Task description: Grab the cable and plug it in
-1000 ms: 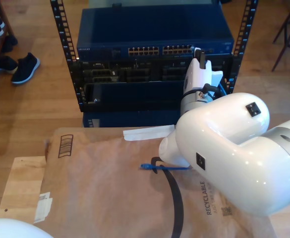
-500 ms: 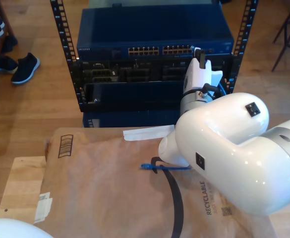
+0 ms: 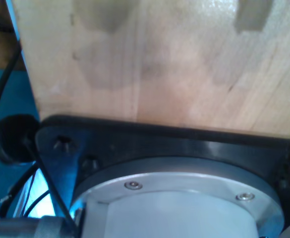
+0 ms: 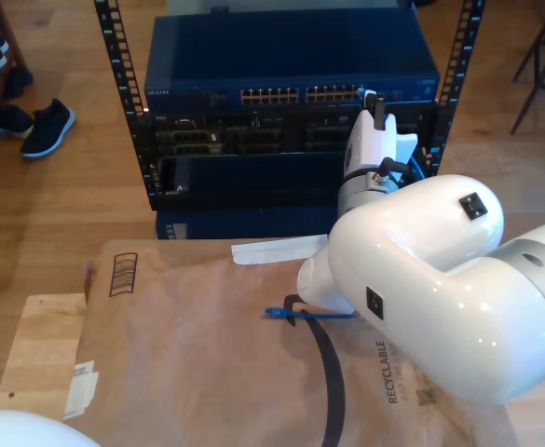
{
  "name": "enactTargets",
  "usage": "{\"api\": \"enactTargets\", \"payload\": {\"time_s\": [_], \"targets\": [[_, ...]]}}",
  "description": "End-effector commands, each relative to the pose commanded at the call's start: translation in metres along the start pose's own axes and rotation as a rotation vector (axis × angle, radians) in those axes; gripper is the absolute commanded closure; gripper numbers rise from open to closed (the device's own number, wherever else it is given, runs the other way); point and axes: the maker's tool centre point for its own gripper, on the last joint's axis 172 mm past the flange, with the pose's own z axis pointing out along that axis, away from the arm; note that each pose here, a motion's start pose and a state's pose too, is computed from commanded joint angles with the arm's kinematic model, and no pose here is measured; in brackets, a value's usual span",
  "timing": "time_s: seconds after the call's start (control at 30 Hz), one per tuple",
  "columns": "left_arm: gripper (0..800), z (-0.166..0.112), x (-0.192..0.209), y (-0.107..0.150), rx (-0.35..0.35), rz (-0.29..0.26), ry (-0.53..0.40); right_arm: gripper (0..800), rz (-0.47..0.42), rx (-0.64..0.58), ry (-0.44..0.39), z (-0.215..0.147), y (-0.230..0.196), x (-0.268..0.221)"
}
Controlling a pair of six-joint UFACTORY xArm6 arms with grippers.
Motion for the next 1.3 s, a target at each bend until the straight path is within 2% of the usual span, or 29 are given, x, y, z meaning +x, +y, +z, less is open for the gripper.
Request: {"api": "enactTargets", "payload": {"time_s": [1.3], "targets": [[1,0.0006,-0.0006,0.0,0.0,0.0,-0.002,800,0.011,0.009,-0.004,0.0045,-0.0044,-0.0048]]}}
